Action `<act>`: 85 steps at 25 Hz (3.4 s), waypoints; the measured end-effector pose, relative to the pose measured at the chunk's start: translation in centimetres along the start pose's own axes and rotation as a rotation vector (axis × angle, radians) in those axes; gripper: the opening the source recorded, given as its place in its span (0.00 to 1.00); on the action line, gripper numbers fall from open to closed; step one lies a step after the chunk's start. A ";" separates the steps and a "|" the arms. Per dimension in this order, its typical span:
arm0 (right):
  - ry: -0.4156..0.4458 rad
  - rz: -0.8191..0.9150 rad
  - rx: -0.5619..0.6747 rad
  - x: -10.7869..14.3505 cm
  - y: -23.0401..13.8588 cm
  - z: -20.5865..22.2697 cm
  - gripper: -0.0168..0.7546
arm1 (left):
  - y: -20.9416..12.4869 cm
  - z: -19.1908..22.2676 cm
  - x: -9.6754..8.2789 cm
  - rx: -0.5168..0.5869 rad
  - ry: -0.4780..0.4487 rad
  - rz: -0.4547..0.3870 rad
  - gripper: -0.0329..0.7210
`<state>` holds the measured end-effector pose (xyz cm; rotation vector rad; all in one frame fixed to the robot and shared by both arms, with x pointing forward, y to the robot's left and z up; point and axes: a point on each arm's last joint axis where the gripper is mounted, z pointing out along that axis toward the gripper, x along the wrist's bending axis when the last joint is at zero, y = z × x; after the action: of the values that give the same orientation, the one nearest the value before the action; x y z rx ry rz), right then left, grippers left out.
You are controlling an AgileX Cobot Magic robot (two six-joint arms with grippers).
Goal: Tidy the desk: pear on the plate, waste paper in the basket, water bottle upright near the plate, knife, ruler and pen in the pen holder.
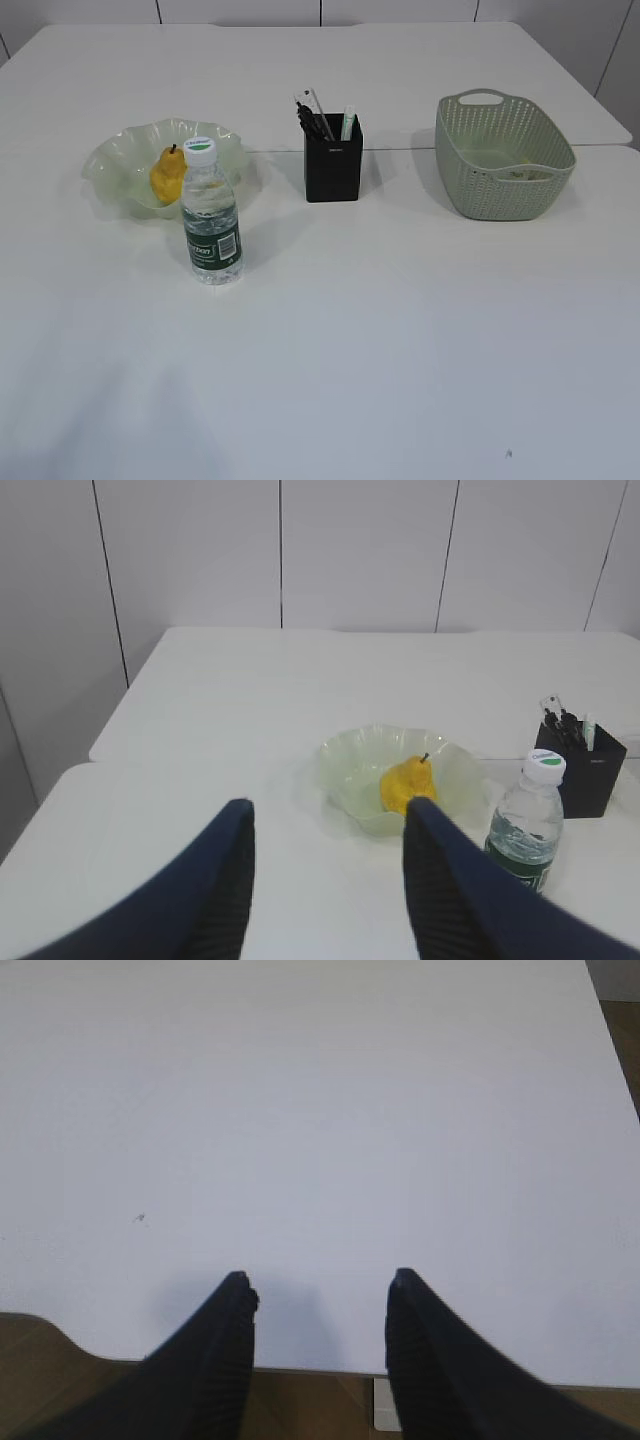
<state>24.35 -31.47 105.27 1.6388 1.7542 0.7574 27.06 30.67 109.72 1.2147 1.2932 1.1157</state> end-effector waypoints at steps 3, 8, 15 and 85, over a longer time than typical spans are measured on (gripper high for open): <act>0.000 0.000 0.000 0.0 0.0 0.0 0.45 | -0.4 -1.3 0.2 -0.010 0.000 0.016 0.50; 0.000 0.000 0.000 0.0 0.0 0.0 0.45 | -0.7 -2.8 0.3 0.008 -0.002 0.010 0.50; 0.000 0.000 0.000 0.0 0.0 0.0 0.45 | -1.1 -3.4 0.5 0.106 0.021 0.012 0.50; -0.175 0.076 -0.143 -0.6 -1.0 -0.6 0.45 | -4.4 -4.0 0.6 0.450 0.027 0.026 0.72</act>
<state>23.26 -32.13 104.94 1.6301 1.4892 0.7326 22.75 31.01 105.59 1.5495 1.6073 0.8851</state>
